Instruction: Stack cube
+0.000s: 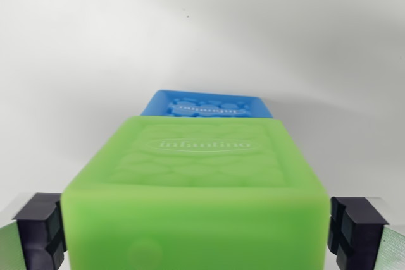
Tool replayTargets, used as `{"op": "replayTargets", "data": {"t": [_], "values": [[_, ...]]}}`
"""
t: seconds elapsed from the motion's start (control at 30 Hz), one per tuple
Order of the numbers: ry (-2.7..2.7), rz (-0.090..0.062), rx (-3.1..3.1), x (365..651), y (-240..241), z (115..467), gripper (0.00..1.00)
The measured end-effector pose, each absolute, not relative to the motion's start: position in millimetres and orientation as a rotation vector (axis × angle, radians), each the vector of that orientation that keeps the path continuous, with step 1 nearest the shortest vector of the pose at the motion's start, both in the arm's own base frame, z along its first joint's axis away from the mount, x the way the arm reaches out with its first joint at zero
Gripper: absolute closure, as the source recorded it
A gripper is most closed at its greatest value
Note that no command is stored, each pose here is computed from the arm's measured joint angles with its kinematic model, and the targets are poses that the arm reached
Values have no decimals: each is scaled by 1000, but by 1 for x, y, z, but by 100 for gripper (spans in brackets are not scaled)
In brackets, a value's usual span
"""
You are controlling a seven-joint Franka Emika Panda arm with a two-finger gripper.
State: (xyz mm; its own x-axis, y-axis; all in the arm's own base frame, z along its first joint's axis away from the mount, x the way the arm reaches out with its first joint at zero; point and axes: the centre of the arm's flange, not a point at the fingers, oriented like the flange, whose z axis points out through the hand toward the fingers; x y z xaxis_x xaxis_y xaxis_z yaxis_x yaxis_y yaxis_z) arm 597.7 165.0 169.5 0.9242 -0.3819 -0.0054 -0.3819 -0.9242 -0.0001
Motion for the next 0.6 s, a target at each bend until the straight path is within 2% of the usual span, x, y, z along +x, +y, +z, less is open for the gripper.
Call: {"op": "replayTargets", "data": {"t": [0.33,0.6], "values": [[611,5,-3080,598,165,178,0],[612,1,-3081,599,165,198,0]]}}
